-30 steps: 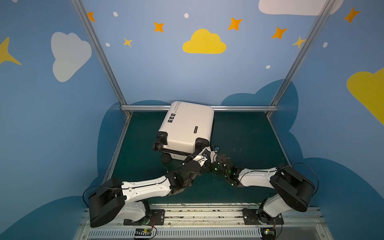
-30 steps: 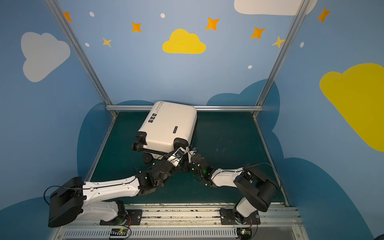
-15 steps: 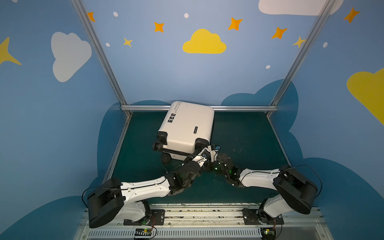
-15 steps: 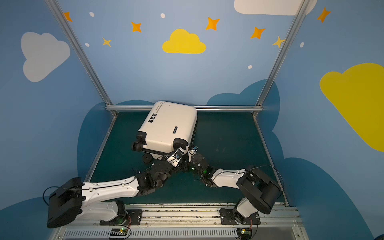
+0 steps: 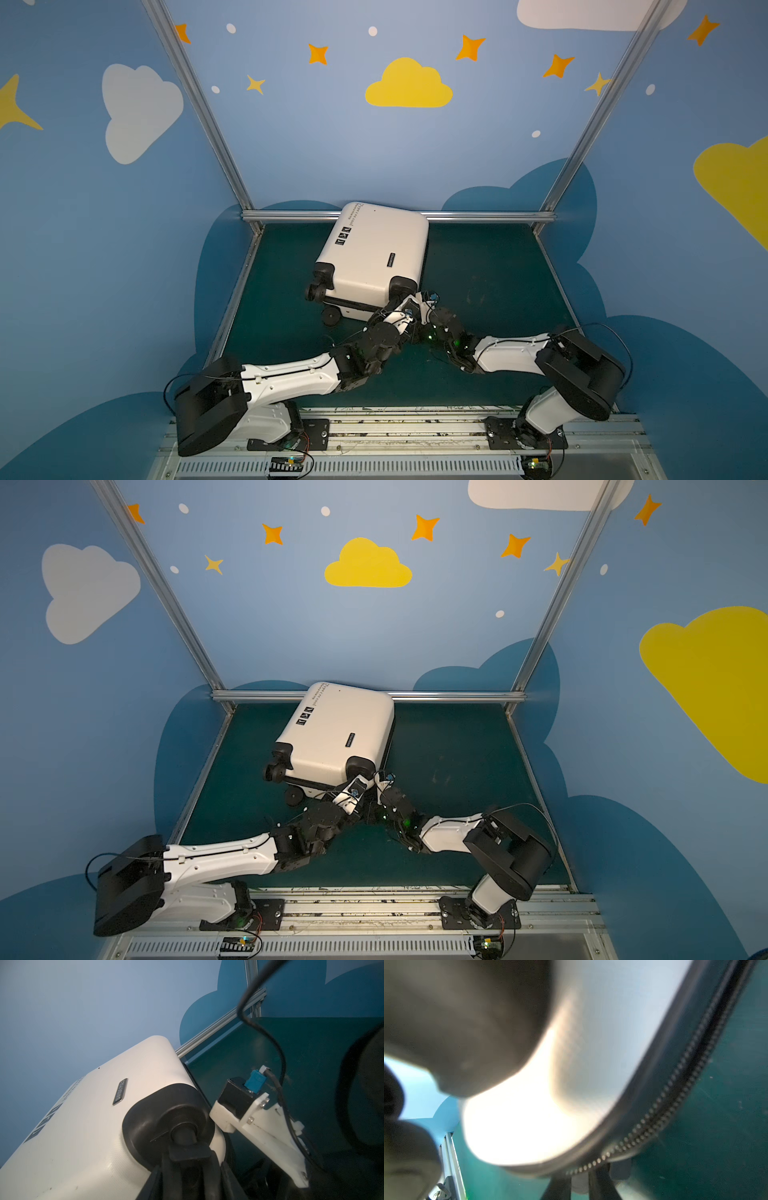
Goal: Pack the luggage
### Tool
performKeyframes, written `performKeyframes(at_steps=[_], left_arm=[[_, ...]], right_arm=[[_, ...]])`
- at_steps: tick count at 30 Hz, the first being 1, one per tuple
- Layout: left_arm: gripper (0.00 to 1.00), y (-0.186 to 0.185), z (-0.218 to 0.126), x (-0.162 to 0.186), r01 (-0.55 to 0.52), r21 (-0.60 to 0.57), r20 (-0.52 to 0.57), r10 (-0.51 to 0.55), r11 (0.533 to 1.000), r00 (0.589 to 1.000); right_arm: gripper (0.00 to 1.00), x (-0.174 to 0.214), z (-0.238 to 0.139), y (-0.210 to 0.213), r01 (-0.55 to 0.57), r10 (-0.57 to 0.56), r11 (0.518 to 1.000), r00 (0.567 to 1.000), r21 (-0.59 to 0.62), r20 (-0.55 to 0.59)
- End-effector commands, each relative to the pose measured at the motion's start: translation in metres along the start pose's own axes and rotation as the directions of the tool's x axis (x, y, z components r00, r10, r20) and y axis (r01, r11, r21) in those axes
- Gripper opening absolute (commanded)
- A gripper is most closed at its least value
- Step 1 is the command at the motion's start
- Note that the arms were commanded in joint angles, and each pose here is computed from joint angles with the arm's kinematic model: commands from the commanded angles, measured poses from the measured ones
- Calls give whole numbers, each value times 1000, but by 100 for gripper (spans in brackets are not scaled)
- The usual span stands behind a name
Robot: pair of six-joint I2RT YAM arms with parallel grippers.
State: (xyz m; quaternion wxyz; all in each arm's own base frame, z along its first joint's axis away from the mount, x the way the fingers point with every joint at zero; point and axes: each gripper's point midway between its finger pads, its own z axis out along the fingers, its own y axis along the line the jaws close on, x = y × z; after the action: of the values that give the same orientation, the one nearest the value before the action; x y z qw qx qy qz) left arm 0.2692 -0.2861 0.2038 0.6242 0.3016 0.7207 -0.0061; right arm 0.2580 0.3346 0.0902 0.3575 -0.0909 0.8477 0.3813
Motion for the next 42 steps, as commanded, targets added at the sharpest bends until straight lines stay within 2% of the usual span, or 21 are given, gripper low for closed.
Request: performKeyframes(at_steps=[1,11,18,23,26,33,42], left_arm=[[3,-14,-10,-26,49,100,92,-58,994,994],[3,-12,-10,-25,47,93,94,-56,995,994],[3,-12,-12,-25,50,95,93,-59,994,994],[3,-12,-12,-23,53,97,92,-62,994,994],[3,-11,-13,-23,55,97,92,-64,994,994],[3,-12,-13,-22,57,97,95,-66,994,993],[3,-15,-12,-23,70,115,91,-80,991,993]], right_arm=[[16,-21,4,24,15,-11,998,999,-66,53],[18,-25,-8,39,56,-50,994,996,-90,73],[17,-24,-2,37,53,-48,996,997,-72,67],[11,-26,-1,34,35,-30,998,996,-58,81],[0,-29,-4,36,37,-31,997,996,-62,87],[0,-25,-11,30,30,-26,998,996,-49,87],[0,-3,-34,8,33,-33,999,999,-5,42]])
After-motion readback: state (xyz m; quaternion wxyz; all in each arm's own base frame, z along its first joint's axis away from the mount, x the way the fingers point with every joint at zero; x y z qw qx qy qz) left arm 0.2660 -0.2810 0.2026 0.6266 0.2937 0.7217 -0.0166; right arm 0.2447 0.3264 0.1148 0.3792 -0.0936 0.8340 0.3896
